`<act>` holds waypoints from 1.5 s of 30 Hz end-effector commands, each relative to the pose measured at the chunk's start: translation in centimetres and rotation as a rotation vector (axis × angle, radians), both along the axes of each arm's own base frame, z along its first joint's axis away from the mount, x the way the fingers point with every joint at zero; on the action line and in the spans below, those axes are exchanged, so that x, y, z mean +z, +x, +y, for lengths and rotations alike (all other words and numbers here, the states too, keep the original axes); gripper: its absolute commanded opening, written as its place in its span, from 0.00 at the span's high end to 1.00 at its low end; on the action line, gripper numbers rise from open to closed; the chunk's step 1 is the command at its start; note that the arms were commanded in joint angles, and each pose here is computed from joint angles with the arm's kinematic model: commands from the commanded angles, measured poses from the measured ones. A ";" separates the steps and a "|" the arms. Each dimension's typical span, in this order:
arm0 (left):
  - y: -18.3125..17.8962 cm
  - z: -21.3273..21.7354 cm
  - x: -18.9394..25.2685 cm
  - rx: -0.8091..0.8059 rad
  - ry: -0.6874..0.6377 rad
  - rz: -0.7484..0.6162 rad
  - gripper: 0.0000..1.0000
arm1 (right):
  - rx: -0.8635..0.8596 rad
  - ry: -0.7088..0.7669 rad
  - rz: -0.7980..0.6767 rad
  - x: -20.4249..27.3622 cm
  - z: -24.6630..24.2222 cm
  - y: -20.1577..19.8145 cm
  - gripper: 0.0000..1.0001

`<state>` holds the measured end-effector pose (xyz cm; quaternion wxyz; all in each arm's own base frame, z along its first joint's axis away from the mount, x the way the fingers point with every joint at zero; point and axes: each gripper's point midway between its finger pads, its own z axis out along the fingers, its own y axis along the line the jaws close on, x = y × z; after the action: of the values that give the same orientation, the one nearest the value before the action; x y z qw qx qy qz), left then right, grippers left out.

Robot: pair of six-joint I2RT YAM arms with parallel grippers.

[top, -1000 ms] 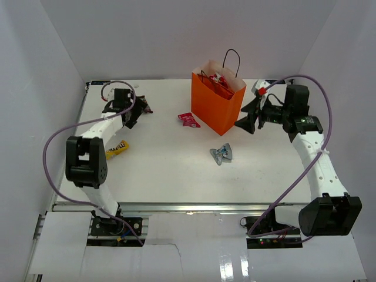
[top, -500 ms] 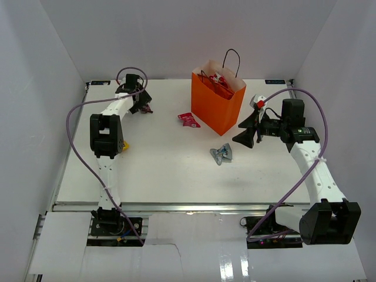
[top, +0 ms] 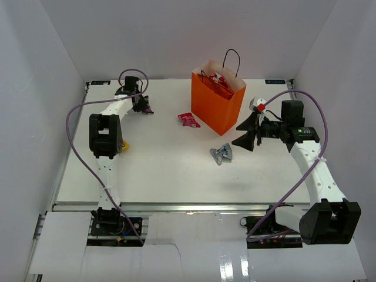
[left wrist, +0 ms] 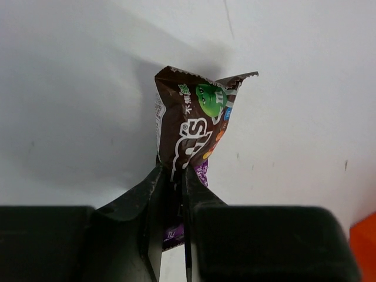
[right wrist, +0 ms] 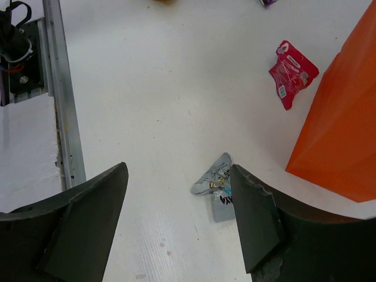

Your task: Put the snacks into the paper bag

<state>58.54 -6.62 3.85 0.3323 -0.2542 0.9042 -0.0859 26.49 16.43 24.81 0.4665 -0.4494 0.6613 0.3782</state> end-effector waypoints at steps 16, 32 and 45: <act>-25.6 -13.2 13.7 -0.753 -0.582 -0.366 0.92 | -0.030 -0.042 0.211 -1.2 10.3 -1.9 0.30; -33.1 -17.7 19.1 -0.845 -0.713 -0.460 0.91 | -0.093 0.191 0.674 0.0 18.9 0.4 0.15; -34.3 -18.4 19.4 -0.883 -0.735 -0.454 0.88 | -0.029 0.238 0.676 1.2 20.3 0.6 0.63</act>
<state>24.95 -24.81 21.84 0.3288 0.0516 0.7592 -0.5593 27.00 35.77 23.72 0.2596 -0.2156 0.7634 0.5507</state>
